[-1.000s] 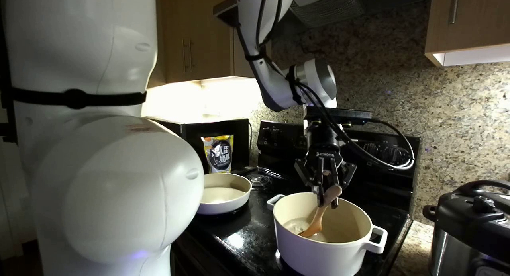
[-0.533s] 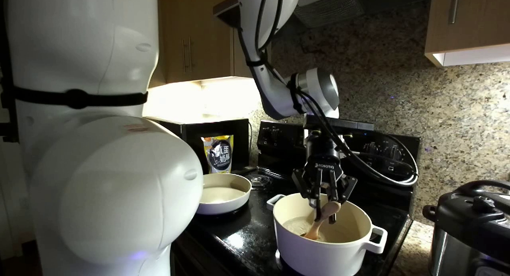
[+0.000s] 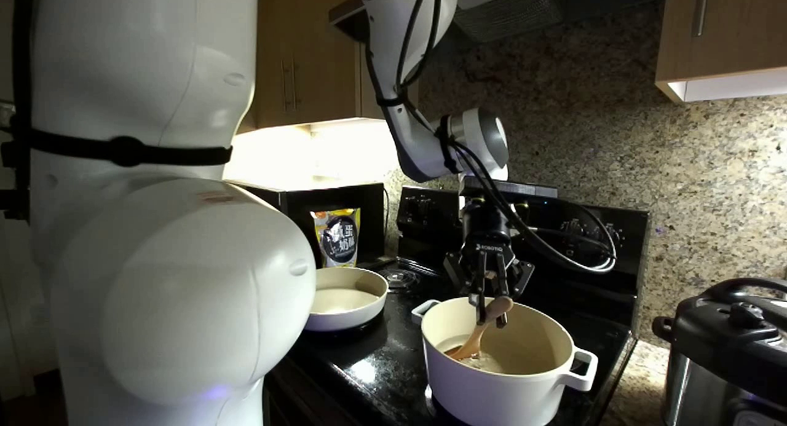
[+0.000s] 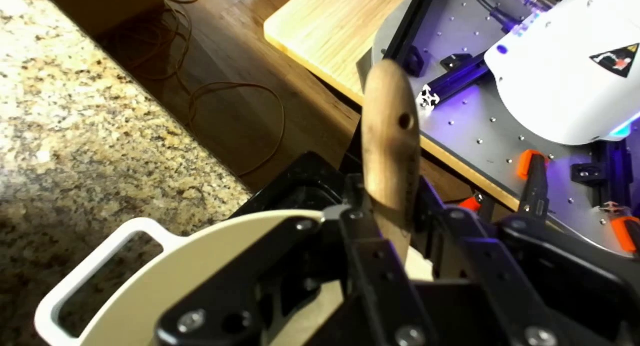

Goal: Hold the wooden spoon and stir inside the pot.

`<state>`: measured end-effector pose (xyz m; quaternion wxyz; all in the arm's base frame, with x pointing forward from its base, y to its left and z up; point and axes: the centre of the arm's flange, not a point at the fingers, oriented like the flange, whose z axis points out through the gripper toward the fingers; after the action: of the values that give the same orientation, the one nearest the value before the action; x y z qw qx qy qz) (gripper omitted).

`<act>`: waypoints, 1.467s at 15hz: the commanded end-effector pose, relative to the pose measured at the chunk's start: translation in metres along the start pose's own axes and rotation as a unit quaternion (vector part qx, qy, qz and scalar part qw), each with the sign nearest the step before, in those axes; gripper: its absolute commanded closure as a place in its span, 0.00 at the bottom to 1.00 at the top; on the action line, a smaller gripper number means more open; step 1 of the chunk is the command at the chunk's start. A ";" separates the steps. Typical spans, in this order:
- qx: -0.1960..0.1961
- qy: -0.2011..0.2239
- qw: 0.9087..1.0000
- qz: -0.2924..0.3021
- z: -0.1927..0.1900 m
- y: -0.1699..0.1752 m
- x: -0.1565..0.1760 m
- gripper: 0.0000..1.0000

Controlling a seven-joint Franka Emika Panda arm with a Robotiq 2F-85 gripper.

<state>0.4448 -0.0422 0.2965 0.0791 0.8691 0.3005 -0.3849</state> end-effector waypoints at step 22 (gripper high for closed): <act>0.055 -0.009 0.998 -0.020 0.011 0.013 0.000 0.92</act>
<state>0.4359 -0.0725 0.2821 0.0390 0.8688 0.2763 -0.4091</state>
